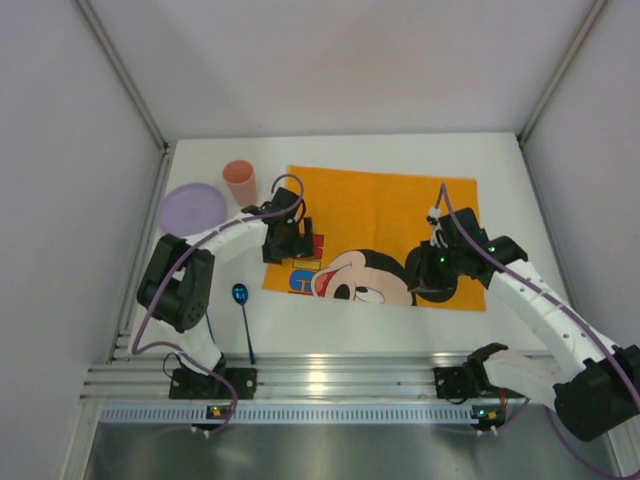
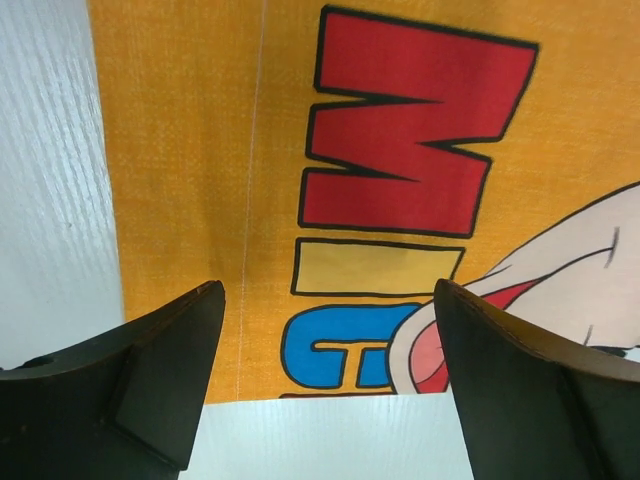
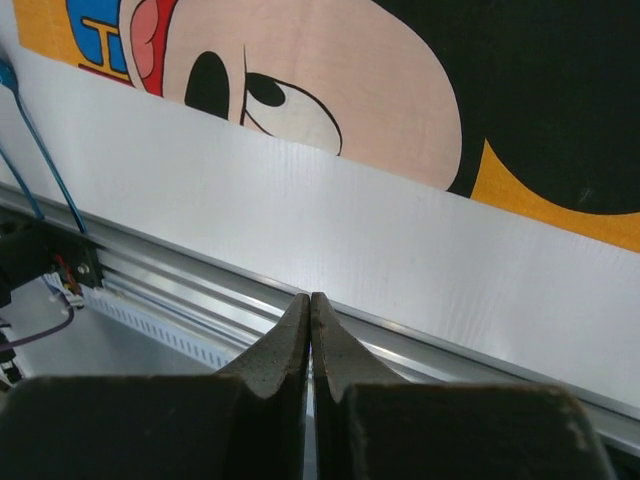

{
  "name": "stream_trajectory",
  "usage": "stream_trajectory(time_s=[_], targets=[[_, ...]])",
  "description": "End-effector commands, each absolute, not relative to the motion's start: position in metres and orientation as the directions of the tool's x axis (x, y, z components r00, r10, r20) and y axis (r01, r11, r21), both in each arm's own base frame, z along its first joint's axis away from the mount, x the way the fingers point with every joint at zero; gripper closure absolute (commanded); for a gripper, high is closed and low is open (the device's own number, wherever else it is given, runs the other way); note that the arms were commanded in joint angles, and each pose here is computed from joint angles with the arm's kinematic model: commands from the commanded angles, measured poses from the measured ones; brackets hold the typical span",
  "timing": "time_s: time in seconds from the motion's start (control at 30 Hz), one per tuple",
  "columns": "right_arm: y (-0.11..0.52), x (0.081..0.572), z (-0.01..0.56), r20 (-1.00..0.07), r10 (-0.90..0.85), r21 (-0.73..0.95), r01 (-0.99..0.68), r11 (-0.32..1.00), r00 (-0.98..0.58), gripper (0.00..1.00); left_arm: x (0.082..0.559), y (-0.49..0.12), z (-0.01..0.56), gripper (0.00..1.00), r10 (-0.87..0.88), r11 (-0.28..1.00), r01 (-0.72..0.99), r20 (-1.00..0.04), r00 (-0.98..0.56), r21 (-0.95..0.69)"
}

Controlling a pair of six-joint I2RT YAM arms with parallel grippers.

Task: Set the dinner table for one person

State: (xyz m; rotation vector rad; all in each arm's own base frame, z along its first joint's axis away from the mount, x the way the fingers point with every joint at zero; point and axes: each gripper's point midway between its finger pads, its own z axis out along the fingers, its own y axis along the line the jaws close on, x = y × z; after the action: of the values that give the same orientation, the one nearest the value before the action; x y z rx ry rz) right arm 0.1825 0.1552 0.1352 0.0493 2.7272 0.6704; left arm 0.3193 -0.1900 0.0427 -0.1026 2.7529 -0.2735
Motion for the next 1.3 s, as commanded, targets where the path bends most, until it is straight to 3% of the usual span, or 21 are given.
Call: stream_trajectory(time_s=[0.0, 0.47, 0.7, 0.77, 0.83, 0.87, 0.93, 1.07, 1.27], targets=[[0.153, 0.181, 0.141, -0.326, 0.113, 0.466, -0.056, 0.883, -0.939, 1.0, 0.307, -0.185, 0.04, 0.09, -0.138, 0.975, -0.06, -0.367, -0.92, -0.216], [0.154, 0.206, 0.148, -0.347, 0.019, 0.43, -0.142, 0.892, -0.938, 1.0, 0.221, -0.15, 0.023, 0.09, -0.238, 0.963, -0.177, -0.327, -0.915, -0.206], [0.154, 0.209, 0.148, -0.351, -0.006, 0.429, -0.166, 0.888, -0.937, 1.0, 0.232, -0.143, 0.077, 0.1, -0.273, 0.956, -0.198, -0.415, -0.868, -0.215], [0.154, 0.208, 0.149, -0.351, -0.008, 0.43, -0.168, 0.887, -0.936, 0.99, 0.252, -0.141, 0.121, 0.09, -0.291, 0.953, -0.202, -0.499, -0.816, -0.225], [0.153, 0.207, 0.151, -0.357, -0.003, 0.433, -0.168, 0.886, -0.934, 0.91, 0.275, -0.14, 0.178, 0.05, -0.314, 0.947, -0.194, -0.608, -0.729, -0.256], [0.153, 0.206, 0.152, -0.356, 0.003, 0.435, -0.163, 0.886, -0.934, 0.77, 0.282, -0.123, 0.192, 0.02, -0.306, 0.952, -0.234, -0.662, -0.684, -0.198], [0.153, 0.204, 0.153, -0.352, 0.018, 0.442, -0.149, 0.884, -0.936, 0.63, 0.301, -0.112, 0.236, 0.02, -0.312, 0.948, -0.251, -0.735, -0.602, -0.196], [0.153, 0.2, 0.157, -0.352, 0.048, 0.459, -0.127, 0.879, -0.935, 0.31, 0.349, -0.075, 0.251, 0.02, -0.328, 0.933, -0.323, -0.749, -0.576, -0.16], [0.148, 0.197, 0.165, -0.372, 0.075, 0.448, -0.109, 0.887, -0.925, 0.24, 0.41, -0.03, 0.223, 0.04, -0.405, 0.891, -0.432, -0.678, -0.613, -0.142]])
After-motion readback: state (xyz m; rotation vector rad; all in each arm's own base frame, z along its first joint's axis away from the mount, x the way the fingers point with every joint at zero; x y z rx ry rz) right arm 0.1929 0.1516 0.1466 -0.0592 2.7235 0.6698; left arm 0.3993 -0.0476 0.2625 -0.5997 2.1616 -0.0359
